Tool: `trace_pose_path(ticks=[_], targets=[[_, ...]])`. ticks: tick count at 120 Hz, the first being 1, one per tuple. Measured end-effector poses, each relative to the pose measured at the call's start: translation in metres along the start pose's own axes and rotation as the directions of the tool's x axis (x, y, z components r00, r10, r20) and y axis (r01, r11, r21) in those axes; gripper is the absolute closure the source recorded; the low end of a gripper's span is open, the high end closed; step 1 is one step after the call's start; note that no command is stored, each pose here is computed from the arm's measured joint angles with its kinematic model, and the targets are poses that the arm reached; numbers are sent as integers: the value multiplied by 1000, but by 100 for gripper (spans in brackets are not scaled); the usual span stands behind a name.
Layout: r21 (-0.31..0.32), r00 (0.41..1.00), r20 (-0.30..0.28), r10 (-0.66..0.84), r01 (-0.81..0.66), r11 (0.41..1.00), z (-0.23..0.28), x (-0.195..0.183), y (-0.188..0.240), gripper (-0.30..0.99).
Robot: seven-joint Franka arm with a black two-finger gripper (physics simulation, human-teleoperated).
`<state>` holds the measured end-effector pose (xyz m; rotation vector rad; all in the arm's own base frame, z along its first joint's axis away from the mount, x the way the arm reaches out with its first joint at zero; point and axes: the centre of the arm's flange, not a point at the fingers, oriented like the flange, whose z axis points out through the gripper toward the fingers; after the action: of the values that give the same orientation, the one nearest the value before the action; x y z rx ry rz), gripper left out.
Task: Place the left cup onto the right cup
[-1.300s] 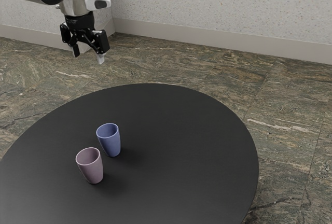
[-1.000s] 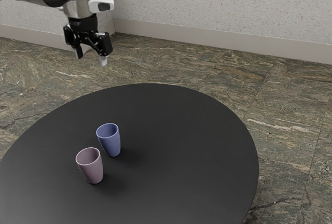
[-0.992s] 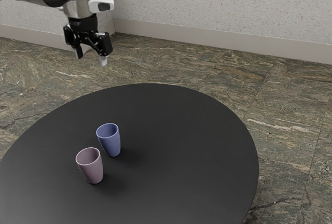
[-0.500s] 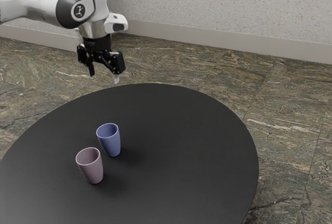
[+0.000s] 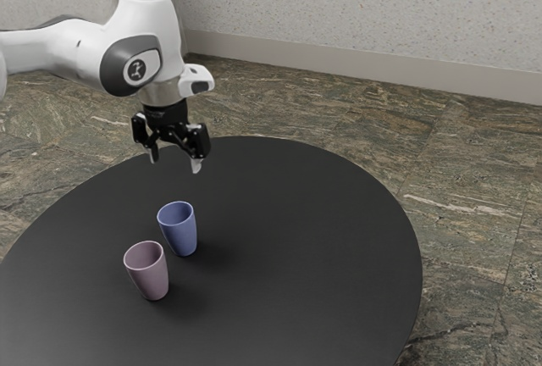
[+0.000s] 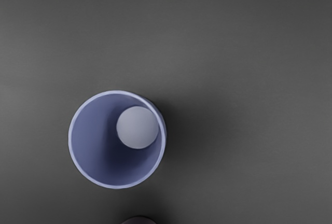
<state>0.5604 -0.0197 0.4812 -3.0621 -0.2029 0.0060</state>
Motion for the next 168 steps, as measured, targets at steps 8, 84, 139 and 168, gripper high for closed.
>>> trace_pose_path(ticks=[8,84,139,168], targets=[[-2,1000,-7,-8,8,1000,5,1,1,0],[-38,996,-33,-87,85,996,46,9,-16,0],[-45,996,-31,-82,80,996,82,15,-12,0],[-47,996,-32,-80,78,996,98,18,-11,0]])
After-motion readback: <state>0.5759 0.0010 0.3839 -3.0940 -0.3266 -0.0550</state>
